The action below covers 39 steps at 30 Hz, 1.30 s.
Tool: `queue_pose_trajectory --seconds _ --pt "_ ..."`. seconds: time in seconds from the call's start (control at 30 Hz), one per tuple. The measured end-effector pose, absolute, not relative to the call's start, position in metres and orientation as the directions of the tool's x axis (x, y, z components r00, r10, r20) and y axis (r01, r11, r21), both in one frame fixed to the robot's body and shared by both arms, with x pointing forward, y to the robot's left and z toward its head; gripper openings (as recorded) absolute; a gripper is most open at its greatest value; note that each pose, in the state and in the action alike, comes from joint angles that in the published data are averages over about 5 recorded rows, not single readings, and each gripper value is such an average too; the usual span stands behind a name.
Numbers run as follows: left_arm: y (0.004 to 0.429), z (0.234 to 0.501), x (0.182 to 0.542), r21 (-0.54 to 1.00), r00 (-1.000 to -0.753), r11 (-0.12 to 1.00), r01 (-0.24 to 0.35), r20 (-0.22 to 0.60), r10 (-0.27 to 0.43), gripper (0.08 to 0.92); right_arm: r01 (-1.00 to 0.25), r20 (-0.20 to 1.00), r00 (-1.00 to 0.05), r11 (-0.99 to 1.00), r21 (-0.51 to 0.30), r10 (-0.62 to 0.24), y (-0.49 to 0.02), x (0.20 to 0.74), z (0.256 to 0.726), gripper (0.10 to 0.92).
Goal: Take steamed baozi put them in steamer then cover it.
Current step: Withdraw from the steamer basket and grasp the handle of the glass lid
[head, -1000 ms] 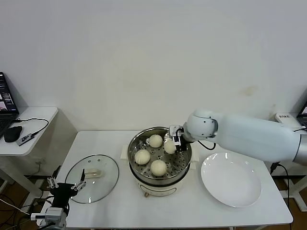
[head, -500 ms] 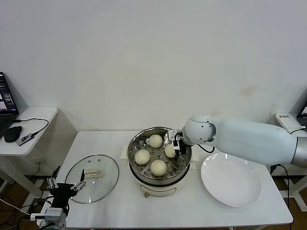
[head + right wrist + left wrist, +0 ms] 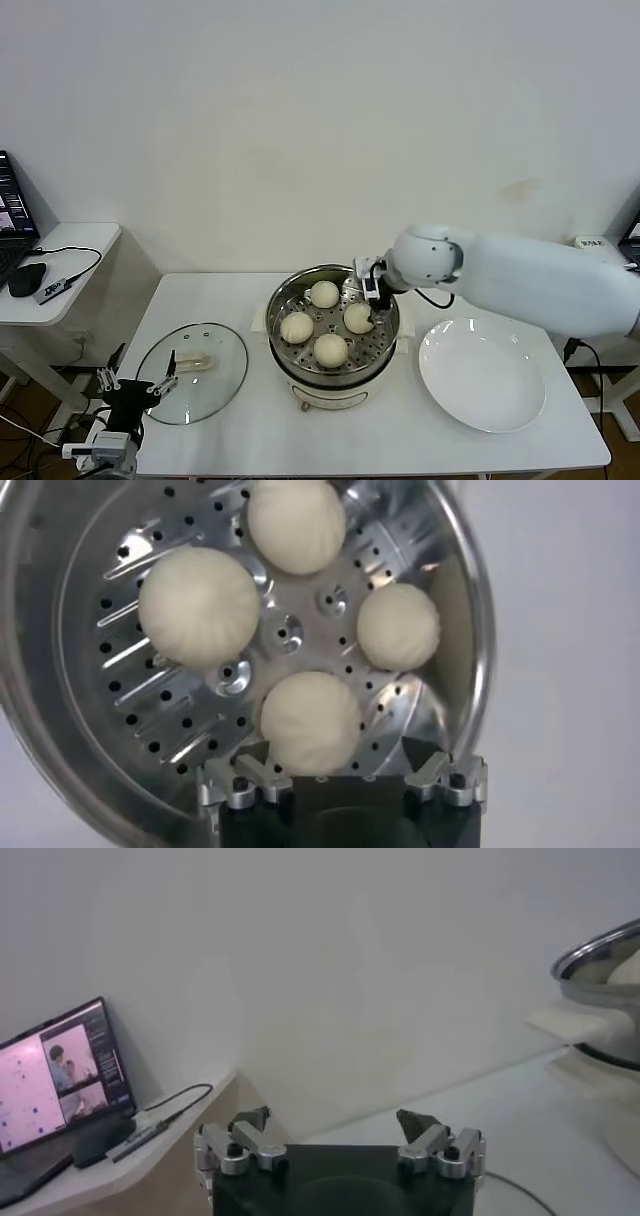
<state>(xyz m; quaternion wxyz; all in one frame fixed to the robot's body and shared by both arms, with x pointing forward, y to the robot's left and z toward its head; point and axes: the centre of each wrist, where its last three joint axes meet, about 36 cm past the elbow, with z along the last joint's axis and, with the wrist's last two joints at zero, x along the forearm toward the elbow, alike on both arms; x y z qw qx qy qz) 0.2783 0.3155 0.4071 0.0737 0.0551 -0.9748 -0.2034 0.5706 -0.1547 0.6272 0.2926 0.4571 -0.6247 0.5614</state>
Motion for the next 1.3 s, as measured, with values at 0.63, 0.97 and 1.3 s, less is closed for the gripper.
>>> queue_pose_trajectory --seconds 0.63,0.97,1.3 --pt "0.310 0.398 0.284 0.395 -0.984 0.917 -0.061 0.132 -0.123 0.823 -0.650 0.448 -0.751 0.426 -0.629 -0.485 -0.249 0.513 0.585 0.823" --pt "0.312 0.391 0.287 0.411 -0.984 0.909 -0.066 0.127 -0.128 0.823 -0.449 0.084 -0.869 0.704 -0.550 -0.488 -0.286 0.488 0.538 0.823" --pt "0.322 0.377 0.295 0.517 -0.990 0.855 -0.043 0.096 -0.108 0.823 -0.269 -0.109 -0.943 0.914 -0.305 -0.314 -0.336 0.445 0.486 0.823"
